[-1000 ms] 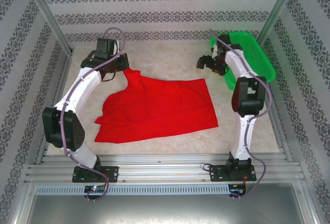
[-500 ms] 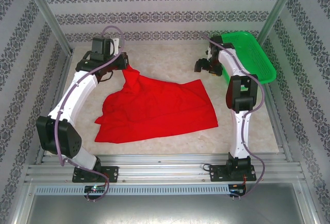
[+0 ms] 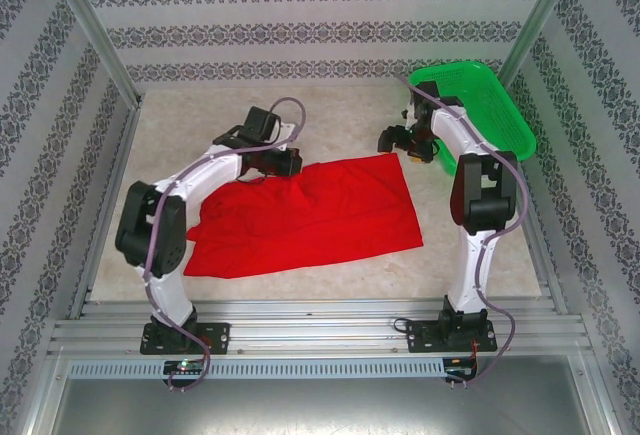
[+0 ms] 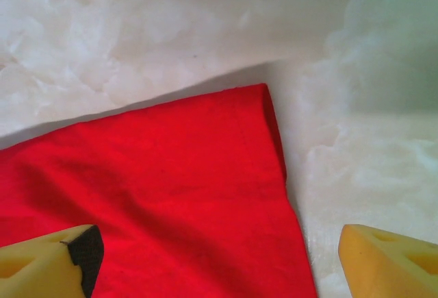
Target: Fold and stack the t-shirts
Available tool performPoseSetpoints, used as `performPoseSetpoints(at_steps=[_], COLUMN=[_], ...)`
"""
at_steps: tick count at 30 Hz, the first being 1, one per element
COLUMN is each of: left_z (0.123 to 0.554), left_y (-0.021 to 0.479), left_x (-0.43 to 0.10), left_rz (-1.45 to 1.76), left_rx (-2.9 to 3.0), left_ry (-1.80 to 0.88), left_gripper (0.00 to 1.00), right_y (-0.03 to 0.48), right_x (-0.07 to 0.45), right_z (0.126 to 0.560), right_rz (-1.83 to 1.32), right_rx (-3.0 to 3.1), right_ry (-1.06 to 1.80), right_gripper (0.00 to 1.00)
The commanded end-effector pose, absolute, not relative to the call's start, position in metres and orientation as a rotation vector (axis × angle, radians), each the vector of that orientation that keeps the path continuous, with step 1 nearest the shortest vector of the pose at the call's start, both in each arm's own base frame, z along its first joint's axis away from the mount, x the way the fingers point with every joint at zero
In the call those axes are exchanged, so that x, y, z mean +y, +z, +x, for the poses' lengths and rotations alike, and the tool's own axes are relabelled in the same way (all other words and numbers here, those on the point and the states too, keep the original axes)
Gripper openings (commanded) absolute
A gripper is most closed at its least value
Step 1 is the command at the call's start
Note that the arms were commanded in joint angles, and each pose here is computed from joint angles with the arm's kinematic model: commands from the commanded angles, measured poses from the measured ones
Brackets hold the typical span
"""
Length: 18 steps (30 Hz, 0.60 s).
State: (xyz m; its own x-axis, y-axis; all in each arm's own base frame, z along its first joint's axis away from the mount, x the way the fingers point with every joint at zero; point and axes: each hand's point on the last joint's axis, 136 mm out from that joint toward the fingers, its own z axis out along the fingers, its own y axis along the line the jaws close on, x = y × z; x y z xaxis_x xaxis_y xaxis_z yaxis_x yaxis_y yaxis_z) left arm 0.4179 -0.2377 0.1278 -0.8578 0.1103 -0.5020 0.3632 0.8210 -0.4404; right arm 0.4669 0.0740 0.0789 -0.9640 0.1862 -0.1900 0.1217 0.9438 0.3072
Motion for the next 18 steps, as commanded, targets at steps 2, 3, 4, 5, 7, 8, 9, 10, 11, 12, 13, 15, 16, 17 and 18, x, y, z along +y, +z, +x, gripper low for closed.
performPoseSetpoints(at_steps=[2,3,4,5,7,8,9,10,11,12,13,15,16,17,18], left_z=[0.458,0.463,0.469,0.475,0.488,0.493,0.498,0.502,0.506,0.51,0.515,0.524,0.528,0.531,0.535], left_y=[0.13,0.127,0.124,0.121,0.117,0.114,0.111,0.109,0.109,0.11,0.112,0.116,0.116,0.113,0.113], left_x=[-0.247,-0.249,-0.249,-0.25,-0.25,-0.251,-0.251,-0.251,-0.254,-0.255,-0.255,-0.257,-0.258,-0.258,-0.258], left_rz=[0.394,0.4,0.399,0.4,0.386,0.382,0.374,0.368,0.364,0.355,0.338,0.309,0.298,0.284,0.274], left_rx=[2.474,2.478,2.482,2.484,2.482,2.487,2.492,2.495,2.494,2.487,2.476,2.452,2.447,2.454,2.463], left_ry=[-0.678,-0.664,-0.638,-0.616,-0.584,-0.57,-0.552,-0.542,-0.541,-0.541,-0.533,-0.525,-0.523,-0.517,-0.508], left_gripper=[0.0,0.0,0.0,0.0,0.0,0.0,0.0,0.0,0.01,0.02,0.03,0.07,0.12,0.15,0.15], right_y=[0.085,0.085,0.086,0.086,0.086,0.086,0.086,0.085,0.084,0.084,0.083,0.081,0.08,0.08,0.08], right_x=[0.087,0.089,0.09,0.09,0.092,0.094,0.093,0.095,0.096,0.096,0.097,0.097,0.098,0.098,0.098], right_z=[0.462,0.461,0.461,0.46,0.459,0.458,0.458,0.458,0.457,0.457,0.456,0.455,0.455,0.454,0.454], right_rz=[0.231,0.227,0.222,0.219,0.212,0.208,0.212,0.207,0.208,0.209,0.206,0.208,0.208,0.208,0.208], right_rx=[2.862,2.863,2.862,2.862,2.863,2.864,2.864,2.865,2.869,2.87,2.872,2.875,2.878,2.88,2.879], right_ry=[0.516,0.521,0.525,0.53,0.536,0.541,0.543,0.55,0.553,0.555,0.558,0.566,0.57,0.573,0.575], right_gripper=[0.9,0.9,0.9,0.9,0.9,0.9,0.9,0.9,0.9,0.9,0.9,0.9,0.9,0.9,0.91])
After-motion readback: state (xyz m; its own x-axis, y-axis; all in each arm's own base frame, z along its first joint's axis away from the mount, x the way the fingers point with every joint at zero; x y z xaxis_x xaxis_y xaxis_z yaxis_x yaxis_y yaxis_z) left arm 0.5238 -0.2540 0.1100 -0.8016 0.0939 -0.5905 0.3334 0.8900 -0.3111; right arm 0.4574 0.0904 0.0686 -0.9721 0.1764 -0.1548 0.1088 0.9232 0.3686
